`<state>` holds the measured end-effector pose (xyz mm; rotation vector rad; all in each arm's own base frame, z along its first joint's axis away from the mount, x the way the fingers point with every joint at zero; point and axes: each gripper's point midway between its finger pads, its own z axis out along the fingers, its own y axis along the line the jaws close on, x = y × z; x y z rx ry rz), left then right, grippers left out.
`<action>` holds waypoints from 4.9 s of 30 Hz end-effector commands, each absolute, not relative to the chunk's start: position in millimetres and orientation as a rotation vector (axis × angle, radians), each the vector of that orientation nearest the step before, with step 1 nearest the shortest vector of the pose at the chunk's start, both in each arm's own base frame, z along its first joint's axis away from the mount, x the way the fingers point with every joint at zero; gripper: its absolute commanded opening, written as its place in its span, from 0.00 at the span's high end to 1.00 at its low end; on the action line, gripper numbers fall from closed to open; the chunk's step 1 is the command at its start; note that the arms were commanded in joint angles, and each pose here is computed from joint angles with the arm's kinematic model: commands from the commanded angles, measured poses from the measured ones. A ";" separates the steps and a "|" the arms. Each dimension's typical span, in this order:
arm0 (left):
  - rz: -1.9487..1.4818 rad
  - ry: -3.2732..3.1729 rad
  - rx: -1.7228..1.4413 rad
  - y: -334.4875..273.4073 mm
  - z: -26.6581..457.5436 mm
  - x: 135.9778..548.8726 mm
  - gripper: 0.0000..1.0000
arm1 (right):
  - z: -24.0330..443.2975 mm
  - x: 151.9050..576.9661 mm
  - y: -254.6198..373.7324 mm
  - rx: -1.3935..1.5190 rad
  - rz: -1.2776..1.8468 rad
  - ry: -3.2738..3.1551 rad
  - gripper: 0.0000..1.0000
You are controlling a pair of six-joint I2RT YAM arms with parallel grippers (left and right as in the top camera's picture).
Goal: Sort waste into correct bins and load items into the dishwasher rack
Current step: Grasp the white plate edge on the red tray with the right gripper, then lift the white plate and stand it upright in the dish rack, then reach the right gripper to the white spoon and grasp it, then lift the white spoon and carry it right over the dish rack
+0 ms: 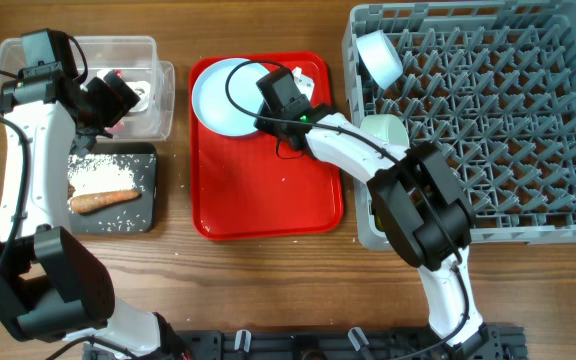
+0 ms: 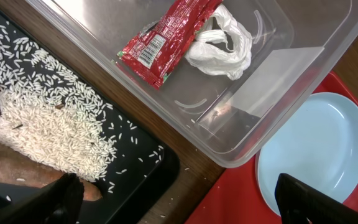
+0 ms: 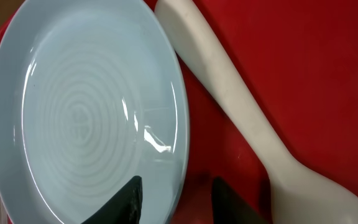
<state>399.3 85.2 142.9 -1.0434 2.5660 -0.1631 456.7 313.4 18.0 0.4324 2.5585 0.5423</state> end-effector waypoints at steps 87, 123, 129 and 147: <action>-0.166 2.562 -1.037 84.3 144.8 399.1 0.00 | 202.3 479.3 -15.9 -0.201 -0.982 2.458 0.00; -0.166 2.562 -1.037 84.3 144.8 399.1 0.00 | 0.2 470.5 219.1 -0.593 0.033 2.748 0.53; -0.166 2.562 -1.037 84.3 144.8 399.1 0.00 | -3.7 458.0 219.8 -0.634 0.064 2.793 0.53; -0.166 2.562 -1.037 84.3 144.8 399.1 0.00 | -5.6 451.1 220.4 -0.657 0.084 2.817 0.81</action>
